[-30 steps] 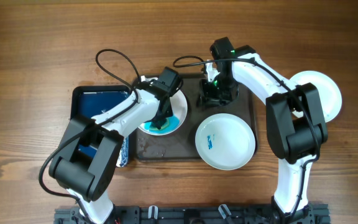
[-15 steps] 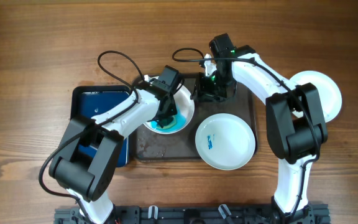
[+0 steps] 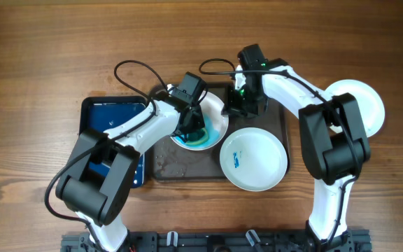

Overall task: Clean dirty plates on tray and stack at the side
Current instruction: 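Scrub the held plate's surface with the sponge in the left gripper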

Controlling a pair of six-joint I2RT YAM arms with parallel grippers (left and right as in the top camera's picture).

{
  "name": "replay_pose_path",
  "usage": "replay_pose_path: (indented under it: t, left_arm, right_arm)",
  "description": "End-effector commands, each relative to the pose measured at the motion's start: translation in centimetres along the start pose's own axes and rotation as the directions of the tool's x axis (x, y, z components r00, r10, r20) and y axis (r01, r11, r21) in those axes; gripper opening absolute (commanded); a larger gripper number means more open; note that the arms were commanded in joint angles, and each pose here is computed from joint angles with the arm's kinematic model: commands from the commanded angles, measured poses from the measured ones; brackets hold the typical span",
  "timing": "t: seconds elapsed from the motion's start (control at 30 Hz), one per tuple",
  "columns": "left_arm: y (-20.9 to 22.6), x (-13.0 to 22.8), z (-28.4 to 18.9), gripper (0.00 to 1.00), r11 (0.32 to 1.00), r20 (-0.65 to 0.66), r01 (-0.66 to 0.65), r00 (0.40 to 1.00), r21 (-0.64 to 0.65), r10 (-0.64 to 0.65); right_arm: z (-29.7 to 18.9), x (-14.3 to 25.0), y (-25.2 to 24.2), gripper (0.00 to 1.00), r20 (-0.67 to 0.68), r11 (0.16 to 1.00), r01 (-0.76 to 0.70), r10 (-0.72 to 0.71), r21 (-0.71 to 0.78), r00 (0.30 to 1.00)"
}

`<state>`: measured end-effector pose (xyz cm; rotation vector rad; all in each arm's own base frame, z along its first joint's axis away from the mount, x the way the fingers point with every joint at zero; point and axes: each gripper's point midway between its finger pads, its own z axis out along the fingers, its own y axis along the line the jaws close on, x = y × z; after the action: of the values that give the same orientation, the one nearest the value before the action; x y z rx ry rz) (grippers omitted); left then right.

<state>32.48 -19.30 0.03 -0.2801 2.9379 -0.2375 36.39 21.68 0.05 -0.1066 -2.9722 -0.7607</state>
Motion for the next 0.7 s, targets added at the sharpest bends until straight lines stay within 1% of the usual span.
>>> replay_pose_path:
  t: [0.0, 0.1, 0.2, 0.27, 0.37, 0.43, 0.47, 0.57, 0.6, 0.67]
  left_arm:
    - [0.6, 6.8, 3.9, 0.04, 1.0, -0.251, -0.004, 0.968, 0.004, 0.005]
    - [0.6, 6.7, 3.9, 0.04, 1.0, -0.249, -0.01, 0.968, 0.004, 0.01]
    - [1.0, 6.3, 3.9, 0.04, 0.999, -0.24, -0.042, 0.97, 0.005, 0.042]
    - [2.0, 5.6, 3.9, 0.04, 0.999, -0.228, -0.028, 0.973, -0.017, 0.023]
    - [4.3, 4.7, 3.8, 0.04, 0.996, -0.211, 0.014, 0.977, -0.093, -0.033]
    - [6.4, 4.0, 3.6, 0.04, 0.986, -0.192, 0.033, 0.979, -0.164, -0.064]
    - [8.1, 3.4, 3.4, 0.04, 0.973, -0.17, 0.044, 0.982, -0.225, -0.083]
    - [10.8, 2.4, 2.9, 0.04, 0.943, -0.12, 0.055, 0.988, -0.328, -0.099]
    - [11.9, 1.8, 2.7, 0.04, 0.927, -0.09, 0.058, 0.991, -0.372, -0.098]
    - [12.3, 1.5, 2.5, 0.04, 0.919, -0.075, 0.058, 0.993, -0.391, -0.095]
  right_arm:
    - [2.1, 2.0, -0.9, 0.04, -0.057, 0.999, -0.054, 0.053, -0.004, 0.997]
    - [2.4, 2.1, -1.1, 0.05, -0.059, 0.998, -0.061, 0.06, -0.003, 0.996]
    - [2.4, 2.1, -1.1, 0.05, -0.057, 0.998, -0.06, 0.059, -0.005, 0.997]
    - [2.4, 2.1, -1.1, 0.05, -0.057, 0.998, -0.06, 0.06, -0.004, 0.997]
    - [2.3, 2.2, -1.2, 0.05, -0.061, 0.998, -0.066, 0.066, -0.001, 0.996]
    - [2.3, 2.3, -1.3, 0.05, -0.065, 0.997, -0.077, 0.077, 0.006, 0.995]
    - [2.3, 2.3, -1.3, 0.05, -0.066, 0.996, -0.085, 0.085, 0.007, 0.994]
    - [2.3, 2.2, -1.4, 0.05, -0.061, 0.995, -0.101, 0.102, 0.013, 0.993]
    - [2.3, 2.2, -1.8, 0.04, -0.052, 0.991, -0.126, 0.128, 0.037, 0.99]
    - [2.3, 2.1, -2.1, 0.05, -0.046, 0.99, -0.131, 0.133, 0.052, 0.99]
